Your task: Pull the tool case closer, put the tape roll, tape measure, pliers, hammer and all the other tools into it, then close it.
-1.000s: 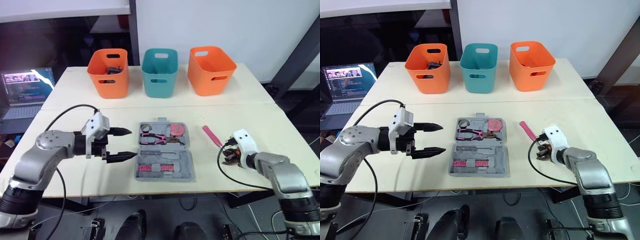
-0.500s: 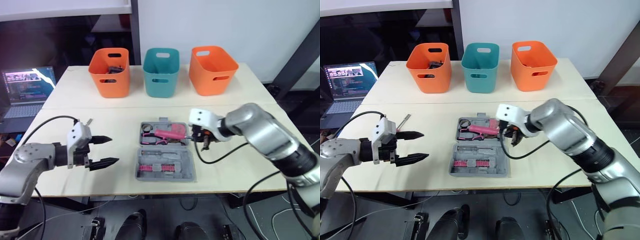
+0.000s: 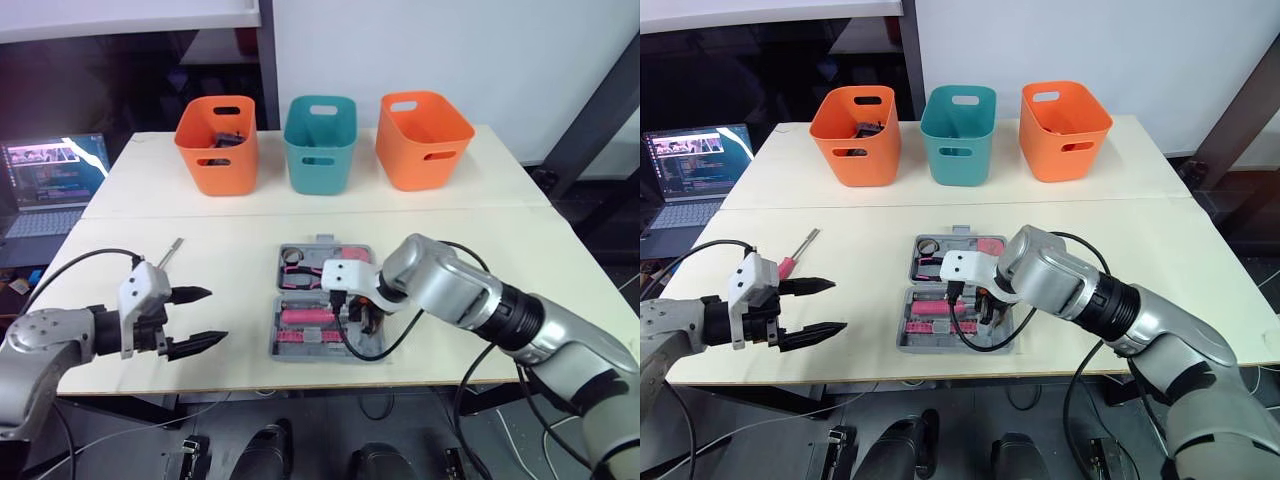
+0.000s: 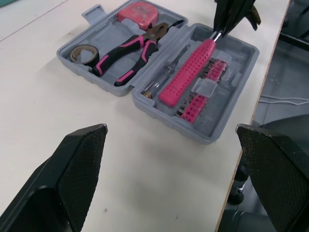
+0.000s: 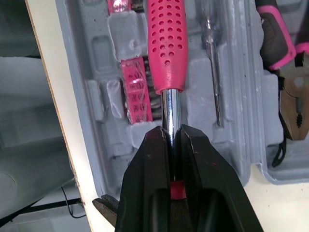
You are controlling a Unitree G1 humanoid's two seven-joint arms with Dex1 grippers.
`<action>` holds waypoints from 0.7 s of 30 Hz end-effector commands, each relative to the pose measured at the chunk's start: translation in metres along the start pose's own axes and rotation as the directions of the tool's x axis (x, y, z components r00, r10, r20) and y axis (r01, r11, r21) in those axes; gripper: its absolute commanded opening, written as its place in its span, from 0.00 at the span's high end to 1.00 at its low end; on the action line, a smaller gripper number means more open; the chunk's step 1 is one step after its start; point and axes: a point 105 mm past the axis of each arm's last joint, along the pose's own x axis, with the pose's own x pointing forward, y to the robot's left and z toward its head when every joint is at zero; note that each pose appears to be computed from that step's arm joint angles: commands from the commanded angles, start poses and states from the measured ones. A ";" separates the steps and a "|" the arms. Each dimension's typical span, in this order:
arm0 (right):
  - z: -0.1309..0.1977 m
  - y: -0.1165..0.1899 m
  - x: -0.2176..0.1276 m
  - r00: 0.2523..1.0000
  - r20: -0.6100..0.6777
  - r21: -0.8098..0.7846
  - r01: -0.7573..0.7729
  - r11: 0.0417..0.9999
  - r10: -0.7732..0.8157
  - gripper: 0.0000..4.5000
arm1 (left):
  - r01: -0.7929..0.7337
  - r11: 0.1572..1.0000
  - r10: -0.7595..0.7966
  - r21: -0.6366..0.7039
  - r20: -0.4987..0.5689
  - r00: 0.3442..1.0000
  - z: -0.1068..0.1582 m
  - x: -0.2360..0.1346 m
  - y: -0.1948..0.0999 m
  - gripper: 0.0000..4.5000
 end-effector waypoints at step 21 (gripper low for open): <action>0.009 -0.011 0.015 0.999 0.017 -0.085 0.037 0.996 -0.036 0.98 | 0.015 0.999 -0.016 0.037 0.033 0.999 0.011 0.000 0.000 0.00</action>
